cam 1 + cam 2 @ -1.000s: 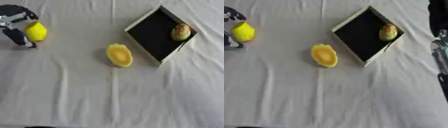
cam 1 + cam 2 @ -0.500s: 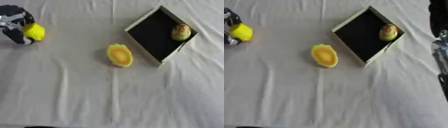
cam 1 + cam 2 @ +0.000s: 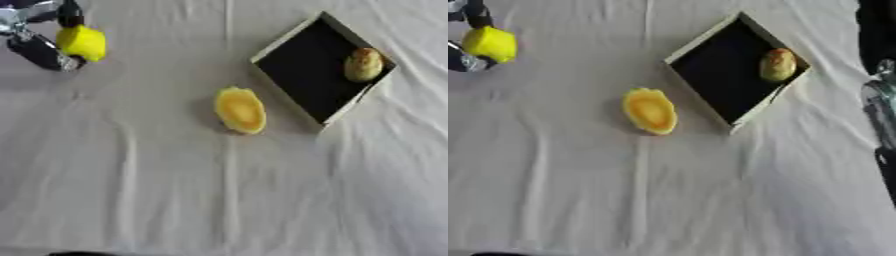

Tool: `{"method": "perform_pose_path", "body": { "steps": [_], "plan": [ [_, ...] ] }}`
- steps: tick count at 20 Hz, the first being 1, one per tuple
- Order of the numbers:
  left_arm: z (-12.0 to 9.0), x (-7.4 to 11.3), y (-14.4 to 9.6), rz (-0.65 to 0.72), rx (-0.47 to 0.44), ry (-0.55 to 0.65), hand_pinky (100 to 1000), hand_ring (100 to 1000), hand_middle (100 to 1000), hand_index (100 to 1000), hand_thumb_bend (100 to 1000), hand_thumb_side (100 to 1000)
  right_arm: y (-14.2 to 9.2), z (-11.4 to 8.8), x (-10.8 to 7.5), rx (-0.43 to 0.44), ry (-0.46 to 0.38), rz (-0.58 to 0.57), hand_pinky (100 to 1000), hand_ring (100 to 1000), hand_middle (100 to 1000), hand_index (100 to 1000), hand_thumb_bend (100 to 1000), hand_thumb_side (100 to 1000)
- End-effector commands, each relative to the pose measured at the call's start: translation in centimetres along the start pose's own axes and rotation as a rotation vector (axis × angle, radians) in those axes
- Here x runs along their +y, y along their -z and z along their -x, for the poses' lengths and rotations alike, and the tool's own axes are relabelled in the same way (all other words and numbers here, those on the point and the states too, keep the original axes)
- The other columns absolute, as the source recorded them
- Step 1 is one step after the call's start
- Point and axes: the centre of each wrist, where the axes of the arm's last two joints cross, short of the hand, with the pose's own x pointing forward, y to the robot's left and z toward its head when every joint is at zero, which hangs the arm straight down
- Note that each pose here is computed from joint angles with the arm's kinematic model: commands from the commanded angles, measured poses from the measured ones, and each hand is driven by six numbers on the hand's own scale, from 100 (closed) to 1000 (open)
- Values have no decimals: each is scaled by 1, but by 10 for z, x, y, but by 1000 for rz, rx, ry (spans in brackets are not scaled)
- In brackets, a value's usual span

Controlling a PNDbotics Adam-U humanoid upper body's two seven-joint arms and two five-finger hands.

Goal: Pick up objects on the table and place them in the box.

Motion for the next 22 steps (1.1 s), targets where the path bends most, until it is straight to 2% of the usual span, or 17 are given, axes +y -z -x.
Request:
{"method": "perform_pose_path", "body": {
  "steps": [1, 4, 8, 15, 22],
  "plan": [
    [-39, 30, -10, -83, -140, 47, 716, 649, 563, 569, 290, 100, 6, -11, -6, -51, -20, 7, 886, 867, 765, 860, 100, 729],
    [-78, 36, -2, -111, -271, 51, 713, 645, 571, 570, 280, 100, 8, -13, -7, -68, -20, 15, 886, 867, 766, 860, 100, 719],
    [-112, 33, 21, -108, -342, 50, 713, 644, 573, 580, 269, 100, 14, -18, -8, -107, -14, 27, 886, 867, 767, 861, 100, 701],
    [-140, 4, 81, -160, -278, 27, 713, 643, 572, 587, 255, 100, 26, -30, -4, -194, 9, 0, 886, 868, 769, 862, 100, 686],
    [-149, -20, 111, -188, -242, -5, 712, 642, 572, 600, 253, 100, 33, -38, 6, -228, 56, -28, 886, 868, 769, 862, 100, 688]
  ]
}}
